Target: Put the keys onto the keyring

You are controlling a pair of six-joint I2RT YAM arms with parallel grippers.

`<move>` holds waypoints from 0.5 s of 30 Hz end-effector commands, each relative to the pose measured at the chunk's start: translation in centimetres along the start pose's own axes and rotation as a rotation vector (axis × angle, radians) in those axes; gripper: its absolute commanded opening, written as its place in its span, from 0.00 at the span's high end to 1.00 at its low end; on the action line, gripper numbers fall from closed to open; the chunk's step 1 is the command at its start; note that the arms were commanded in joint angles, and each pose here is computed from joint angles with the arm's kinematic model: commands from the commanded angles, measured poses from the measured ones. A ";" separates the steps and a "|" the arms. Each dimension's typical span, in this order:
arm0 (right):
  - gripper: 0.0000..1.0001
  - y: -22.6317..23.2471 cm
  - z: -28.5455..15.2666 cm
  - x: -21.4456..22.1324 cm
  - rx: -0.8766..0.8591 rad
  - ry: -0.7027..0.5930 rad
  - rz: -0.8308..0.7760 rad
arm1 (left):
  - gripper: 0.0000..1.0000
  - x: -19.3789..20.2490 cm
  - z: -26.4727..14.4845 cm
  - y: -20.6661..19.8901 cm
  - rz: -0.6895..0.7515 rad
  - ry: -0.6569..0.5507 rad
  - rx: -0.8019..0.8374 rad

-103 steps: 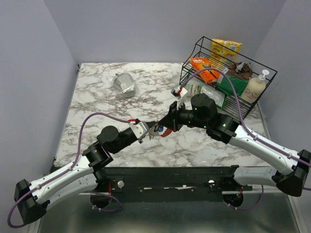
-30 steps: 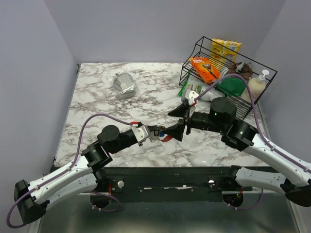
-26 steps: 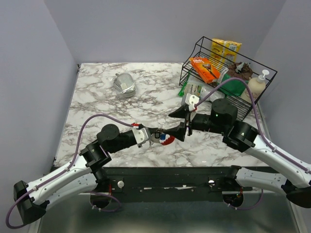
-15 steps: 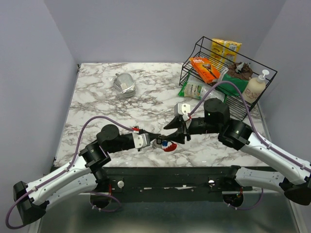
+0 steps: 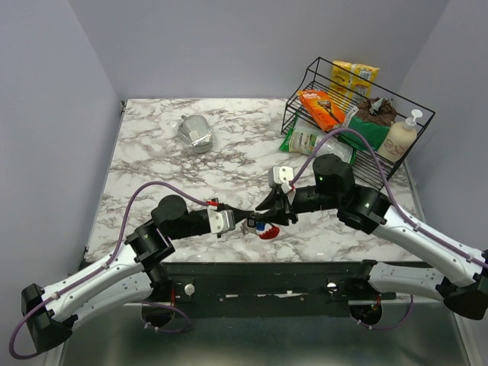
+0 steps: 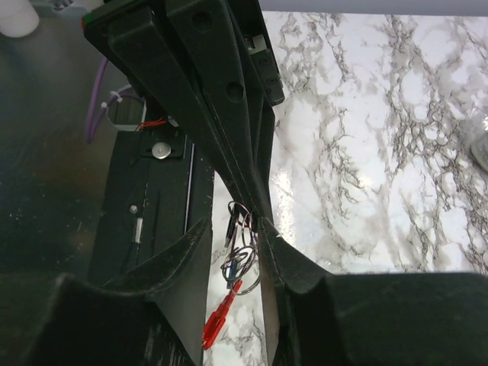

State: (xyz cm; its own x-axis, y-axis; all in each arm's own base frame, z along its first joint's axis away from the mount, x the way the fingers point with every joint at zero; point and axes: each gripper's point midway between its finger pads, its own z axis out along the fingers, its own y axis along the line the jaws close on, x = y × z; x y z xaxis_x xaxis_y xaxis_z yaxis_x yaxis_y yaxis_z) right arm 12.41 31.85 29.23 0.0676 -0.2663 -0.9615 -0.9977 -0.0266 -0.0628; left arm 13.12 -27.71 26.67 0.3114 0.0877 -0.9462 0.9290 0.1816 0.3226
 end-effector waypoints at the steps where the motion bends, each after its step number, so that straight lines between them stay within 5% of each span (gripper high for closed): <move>1: 0.64 0.3 0.6 1.0 -0.028 0.031 0.012 | 1.00 -2.5 0.1 0.0 0.022 -0.090 0.009; 7: 0.75 -0.2 0.5 1.5 0.004 0.047 0.008 | 1.00 -2.3 0.2 0.0 0.019 -0.089 0.009; 15: 0.76 -0.6 -0.1 1.2 0.044 0.041 -0.004 | 1.00 -2.0 0.3 0.0 0.016 -0.082 0.007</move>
State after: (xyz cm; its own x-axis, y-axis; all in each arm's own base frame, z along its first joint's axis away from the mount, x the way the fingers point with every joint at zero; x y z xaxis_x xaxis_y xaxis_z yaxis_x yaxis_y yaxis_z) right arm 13.04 32.01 28.40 0.0647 -0.2902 -0.9548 -0.9978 -0.0082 -0.0652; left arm 12.97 -27.88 27.27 0.3145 0.0614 -0.9473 0.9300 0.1800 0.3205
